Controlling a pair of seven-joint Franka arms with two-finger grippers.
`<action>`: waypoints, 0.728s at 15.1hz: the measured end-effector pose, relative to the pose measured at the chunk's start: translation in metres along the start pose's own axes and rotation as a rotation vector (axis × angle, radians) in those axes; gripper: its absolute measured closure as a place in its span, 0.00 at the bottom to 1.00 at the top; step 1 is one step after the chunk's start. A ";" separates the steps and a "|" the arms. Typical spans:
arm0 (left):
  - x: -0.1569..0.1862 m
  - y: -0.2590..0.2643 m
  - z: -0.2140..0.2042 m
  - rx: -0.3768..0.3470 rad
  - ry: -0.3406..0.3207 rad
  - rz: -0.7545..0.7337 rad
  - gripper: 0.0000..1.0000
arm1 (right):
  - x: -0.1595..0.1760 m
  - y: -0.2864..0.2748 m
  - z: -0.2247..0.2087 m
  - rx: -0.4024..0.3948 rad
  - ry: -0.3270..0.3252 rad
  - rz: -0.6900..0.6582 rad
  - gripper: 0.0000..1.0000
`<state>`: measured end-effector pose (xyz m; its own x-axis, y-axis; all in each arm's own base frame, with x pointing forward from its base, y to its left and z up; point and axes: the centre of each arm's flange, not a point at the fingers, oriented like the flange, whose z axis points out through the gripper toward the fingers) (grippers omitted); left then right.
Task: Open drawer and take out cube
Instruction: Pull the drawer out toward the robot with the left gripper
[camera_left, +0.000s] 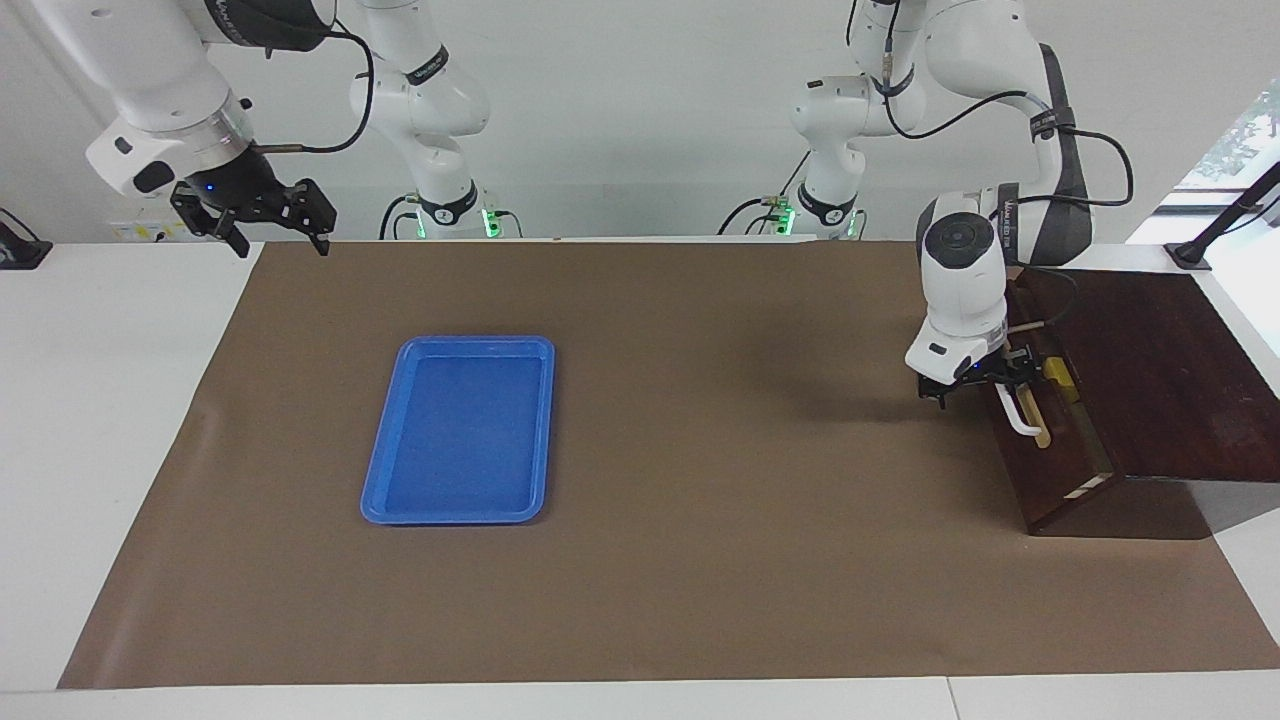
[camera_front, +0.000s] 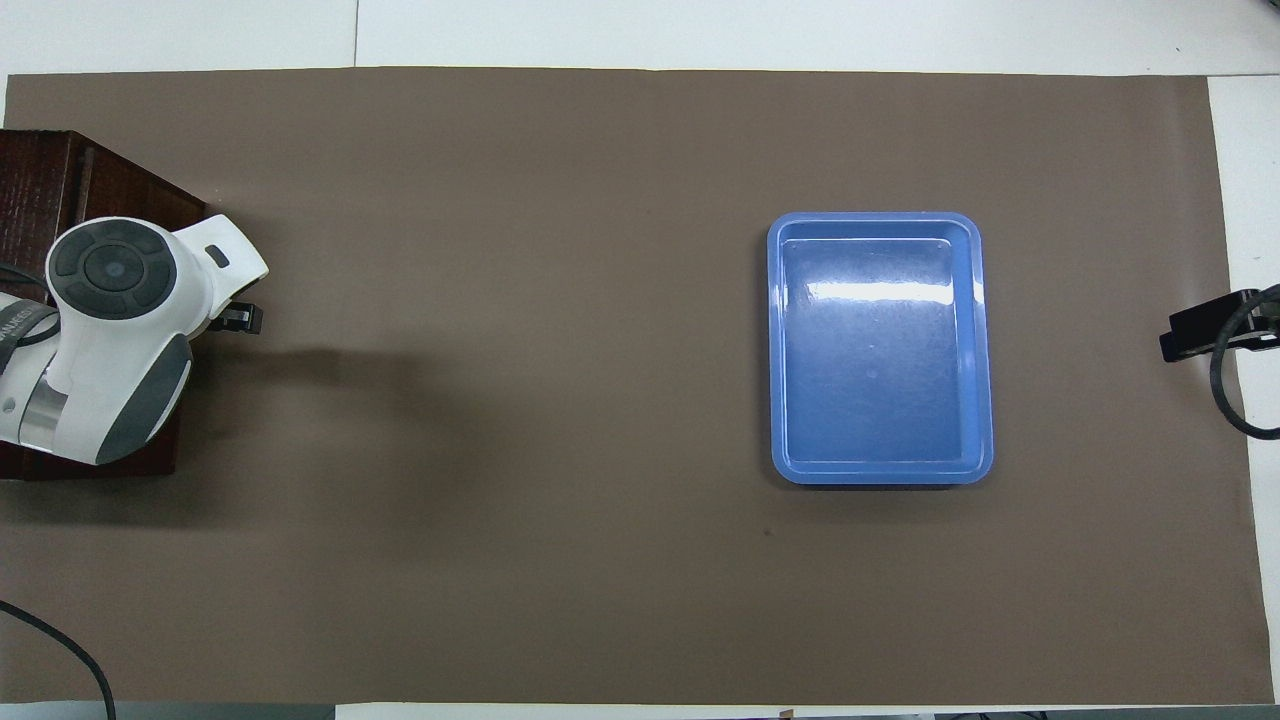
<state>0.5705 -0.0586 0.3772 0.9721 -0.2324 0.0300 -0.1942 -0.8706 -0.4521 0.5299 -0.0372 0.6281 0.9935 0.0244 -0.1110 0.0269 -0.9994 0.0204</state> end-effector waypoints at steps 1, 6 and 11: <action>0.000 0.006 -0.003 0.001 -0.003 0.011 0.00 | 0.000 0.000 0.000 0.000 0.000 0.000 0.00; -0.001 0.040 -0.019 0.005 -0.010 0.038 0.00 | 0.000 0.000 0.000 0.000 0.000 0.000 0.00; -0.002 0.063 -0.033 0.011 -0.019 0.068 0.00 | 0.000 0.000 0.000 0.000 0.000 0.000 0.00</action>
<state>0.5518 -0.1272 0.3785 0.9591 -0.2823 -0.0183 -0.2585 -0.8484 -0.4618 0.5299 -0.0372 0.6280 0.9935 0.0244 -0.1112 0.0269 -0.9994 0.0204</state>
